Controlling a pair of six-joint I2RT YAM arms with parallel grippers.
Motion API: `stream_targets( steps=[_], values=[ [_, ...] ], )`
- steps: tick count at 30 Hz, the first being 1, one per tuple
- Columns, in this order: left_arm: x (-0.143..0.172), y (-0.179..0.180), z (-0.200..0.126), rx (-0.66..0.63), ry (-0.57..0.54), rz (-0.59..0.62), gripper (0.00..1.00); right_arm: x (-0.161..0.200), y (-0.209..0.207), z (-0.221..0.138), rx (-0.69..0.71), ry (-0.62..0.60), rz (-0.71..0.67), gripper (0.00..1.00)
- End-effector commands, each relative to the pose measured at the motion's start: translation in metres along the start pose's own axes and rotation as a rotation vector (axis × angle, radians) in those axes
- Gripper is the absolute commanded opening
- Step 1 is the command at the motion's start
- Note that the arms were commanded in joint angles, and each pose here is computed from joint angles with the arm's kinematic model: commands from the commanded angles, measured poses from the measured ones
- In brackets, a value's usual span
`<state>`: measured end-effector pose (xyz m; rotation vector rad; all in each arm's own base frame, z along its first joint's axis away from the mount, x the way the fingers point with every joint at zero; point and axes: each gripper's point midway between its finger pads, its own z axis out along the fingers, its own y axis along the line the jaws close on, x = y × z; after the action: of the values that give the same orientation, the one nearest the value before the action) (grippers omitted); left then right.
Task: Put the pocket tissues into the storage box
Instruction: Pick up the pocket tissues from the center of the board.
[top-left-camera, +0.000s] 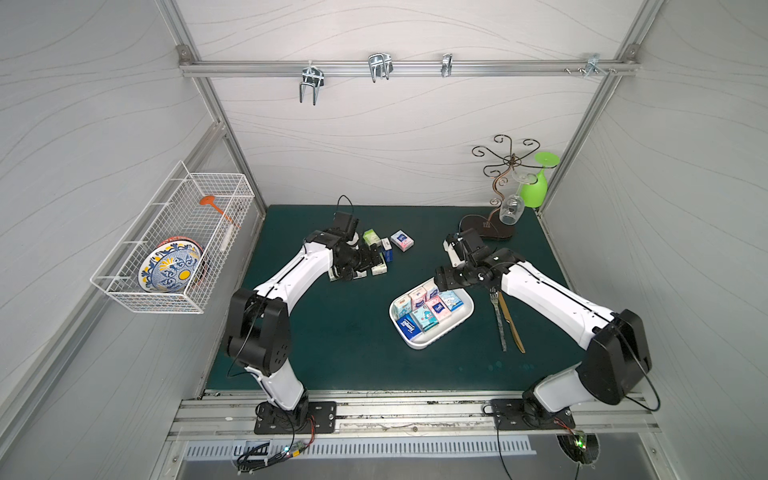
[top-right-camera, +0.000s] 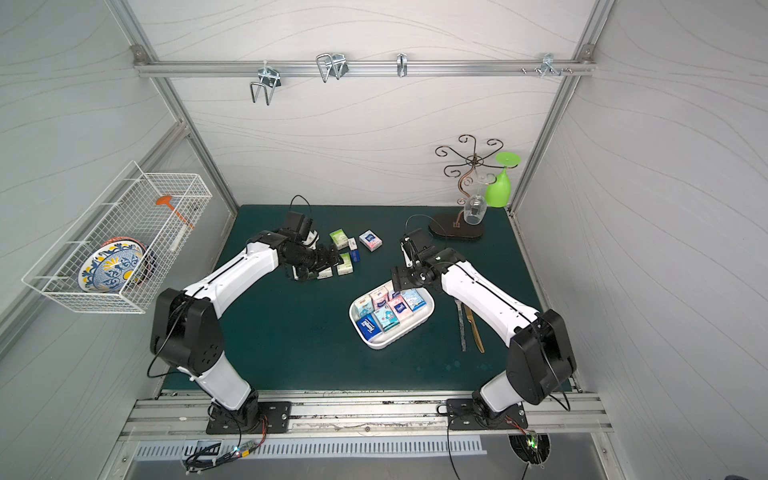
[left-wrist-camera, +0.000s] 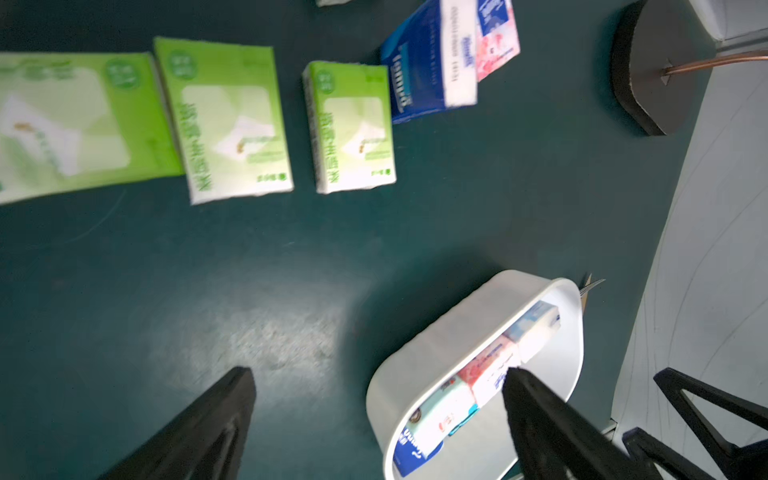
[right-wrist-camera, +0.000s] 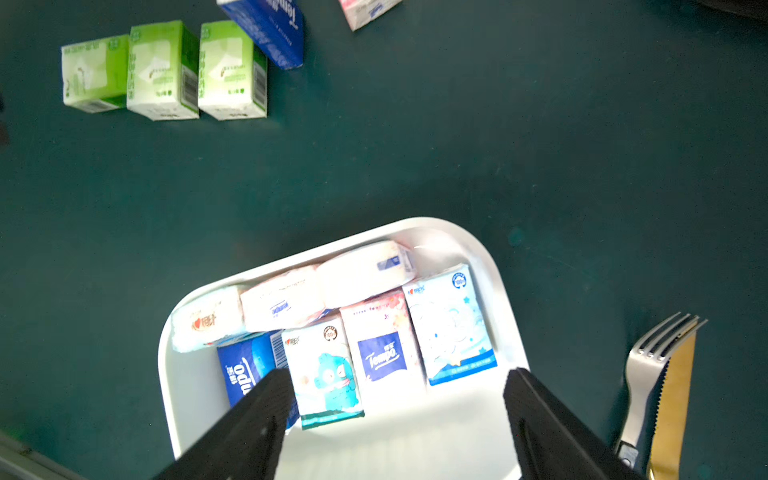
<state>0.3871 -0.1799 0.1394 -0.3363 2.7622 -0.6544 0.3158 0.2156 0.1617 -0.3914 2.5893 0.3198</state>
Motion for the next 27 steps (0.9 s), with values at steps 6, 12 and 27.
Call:
stream_targets(
  steps=[6,12,27],
  values=[
    [-0.056,-0.027,0.031,-0.010,-0.062,0.037,0.96,-0.005,-0.031,-0.007,-0.038,-0.027,0.120,0.88],
    [-0.087,-0.042,0.055,-0.010,-0.081,0.043,0.95,0.003,-0.055,-0.009,-0.031,-0.029,0.173,0.88],
    [-0.110,-0.039,0.120,-0.062,-0.051,0.047,0.78,0.008,-0.088,-0.019,-0.026,-0.052,0.252,0.89]
  ],
)
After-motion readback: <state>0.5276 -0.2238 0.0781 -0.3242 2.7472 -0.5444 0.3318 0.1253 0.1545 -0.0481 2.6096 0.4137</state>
